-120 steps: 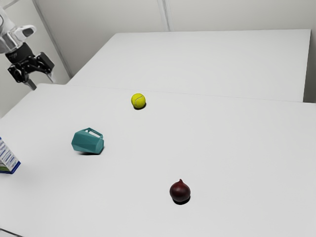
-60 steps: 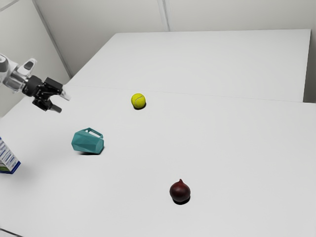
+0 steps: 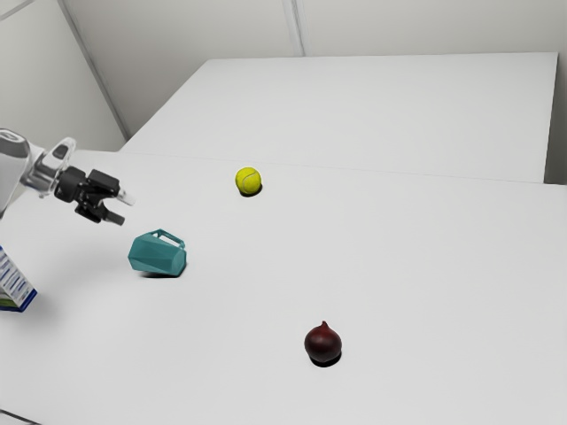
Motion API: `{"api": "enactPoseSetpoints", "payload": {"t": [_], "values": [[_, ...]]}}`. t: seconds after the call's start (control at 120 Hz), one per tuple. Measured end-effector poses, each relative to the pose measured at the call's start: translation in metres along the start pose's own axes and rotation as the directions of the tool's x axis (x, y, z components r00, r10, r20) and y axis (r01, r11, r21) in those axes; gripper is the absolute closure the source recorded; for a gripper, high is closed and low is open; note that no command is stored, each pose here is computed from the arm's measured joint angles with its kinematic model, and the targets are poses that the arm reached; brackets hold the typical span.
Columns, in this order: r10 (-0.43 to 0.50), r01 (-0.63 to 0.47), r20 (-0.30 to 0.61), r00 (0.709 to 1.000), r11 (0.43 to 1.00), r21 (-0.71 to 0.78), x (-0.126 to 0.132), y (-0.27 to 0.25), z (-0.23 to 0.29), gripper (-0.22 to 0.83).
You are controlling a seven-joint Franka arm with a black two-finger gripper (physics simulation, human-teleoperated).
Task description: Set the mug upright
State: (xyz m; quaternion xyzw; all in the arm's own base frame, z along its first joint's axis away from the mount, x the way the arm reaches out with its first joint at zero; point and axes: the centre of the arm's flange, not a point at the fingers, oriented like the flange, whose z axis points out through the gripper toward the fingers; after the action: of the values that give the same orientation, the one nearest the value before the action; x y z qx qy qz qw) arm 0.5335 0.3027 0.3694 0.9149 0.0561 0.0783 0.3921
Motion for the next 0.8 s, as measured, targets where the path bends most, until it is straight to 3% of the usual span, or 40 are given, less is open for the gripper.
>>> {"api": "enactPoseSetpoints", "payload": {"t": [0.8], "values": [[-0.044, 0.047, 0.061, 0.997, 0.997, -0.053, -0.011, -0.057, 0.042, 0.02]]}}
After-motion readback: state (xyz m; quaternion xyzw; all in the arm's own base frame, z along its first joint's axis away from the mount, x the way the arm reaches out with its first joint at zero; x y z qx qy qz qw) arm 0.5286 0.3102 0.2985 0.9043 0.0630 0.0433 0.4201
